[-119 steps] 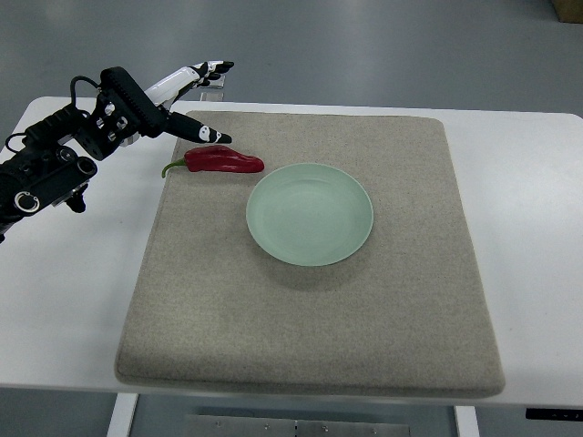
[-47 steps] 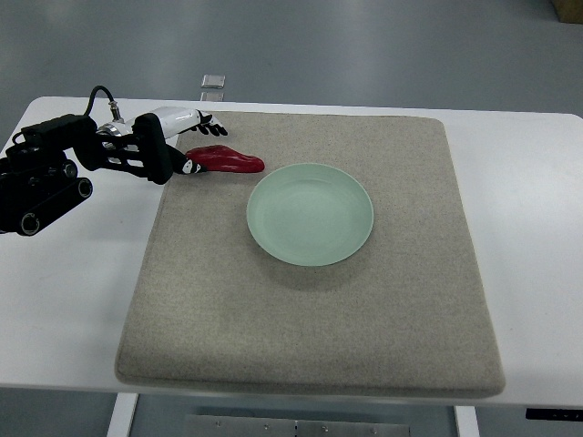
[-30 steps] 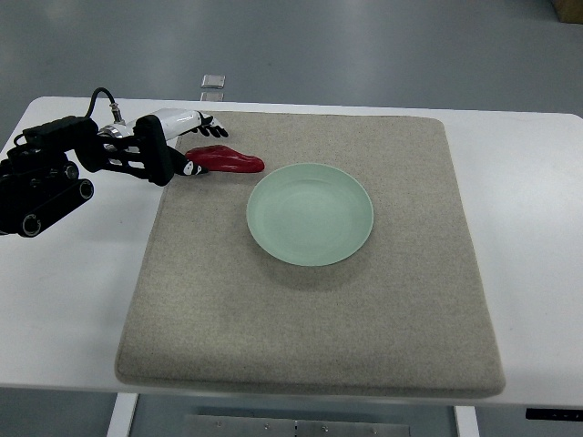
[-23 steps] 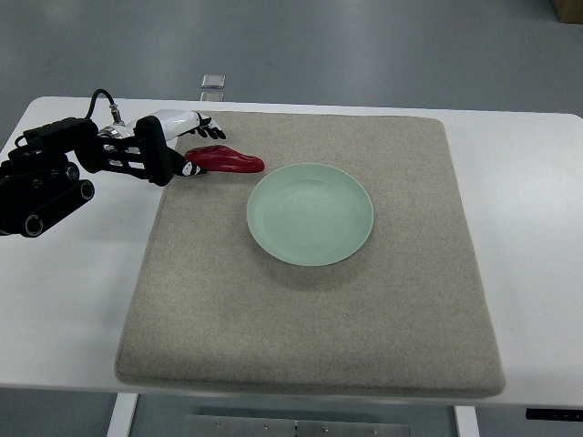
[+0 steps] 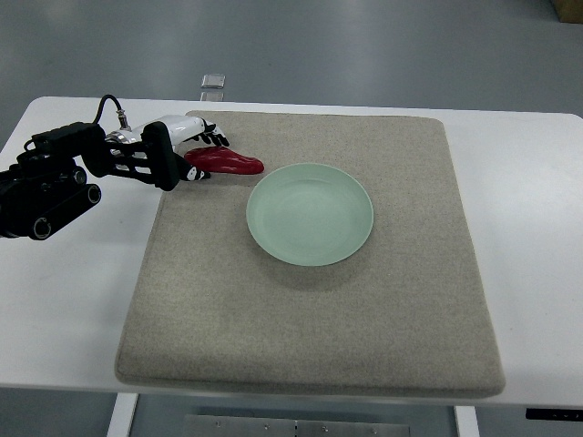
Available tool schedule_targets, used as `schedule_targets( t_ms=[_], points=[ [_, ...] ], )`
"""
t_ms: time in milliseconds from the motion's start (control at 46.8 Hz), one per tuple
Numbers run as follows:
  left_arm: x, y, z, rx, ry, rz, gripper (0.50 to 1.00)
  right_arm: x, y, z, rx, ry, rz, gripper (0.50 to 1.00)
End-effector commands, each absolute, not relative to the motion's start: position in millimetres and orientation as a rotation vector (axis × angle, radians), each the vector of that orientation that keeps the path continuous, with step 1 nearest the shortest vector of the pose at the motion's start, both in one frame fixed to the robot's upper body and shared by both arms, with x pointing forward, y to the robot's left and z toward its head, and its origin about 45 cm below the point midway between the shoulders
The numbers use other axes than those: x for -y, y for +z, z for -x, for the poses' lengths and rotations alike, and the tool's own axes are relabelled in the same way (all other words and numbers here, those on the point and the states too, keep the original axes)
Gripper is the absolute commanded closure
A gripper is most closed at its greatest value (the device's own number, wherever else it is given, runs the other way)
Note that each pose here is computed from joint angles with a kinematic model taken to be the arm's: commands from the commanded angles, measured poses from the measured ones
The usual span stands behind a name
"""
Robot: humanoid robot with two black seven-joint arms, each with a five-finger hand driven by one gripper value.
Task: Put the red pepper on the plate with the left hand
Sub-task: 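Lower the left hand onto the red pepper and close fingers around it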
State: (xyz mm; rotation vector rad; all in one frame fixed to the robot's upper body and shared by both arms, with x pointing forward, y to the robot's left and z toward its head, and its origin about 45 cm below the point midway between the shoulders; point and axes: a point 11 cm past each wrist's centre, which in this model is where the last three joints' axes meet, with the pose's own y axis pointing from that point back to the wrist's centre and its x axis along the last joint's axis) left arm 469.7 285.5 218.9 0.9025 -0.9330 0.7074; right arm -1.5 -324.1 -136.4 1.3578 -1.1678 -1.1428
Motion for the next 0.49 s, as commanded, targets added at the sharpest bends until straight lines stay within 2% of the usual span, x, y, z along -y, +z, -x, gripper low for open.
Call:
schedule_targets(
  t_ms=[0, 43, 235, 299, 384, 470],
  points=[
    [-285.4, 219.0, -469.7, 0.933, 0.707, -0.902, 0.765, 324.1, -136.4, 1.5, 1.168, -1.143, -1.358, 0.568],
    [-285.4, 219.0, -469.7, 0.933, 0.707, -0.902, 0.784, 324.1, -136.4, 1.5, 1.168, -1.143, -1.358, 0.568],
    [-285.4, 218.9, -469.7, 0.932, 0.706, -0.903, 0.802, 324.1, -136.4, 1.5, 1.168, -1.143, -1.358, 0.568],
    [-285.4, 218.9, -469.7, 0.932, 0.706, -0.903, 0.829, 324.1, -136.4, 1.5, 1.168, -1.143, -1.358, 0.568],
    [-284.6, 218.8, -469.7, 0.933, 0.707, -0.901, 0.840, 324.1, -136.4, 1.6, 1.167, -1.142, -1.358, 0.568],
    [-285.1, 218.6, -469.8, 0.932, 0.706, -0.903, 0.883, 324.1, -136.4, 1.6, 1.167, -1.142, -1.358, 0.568]
  ],
)
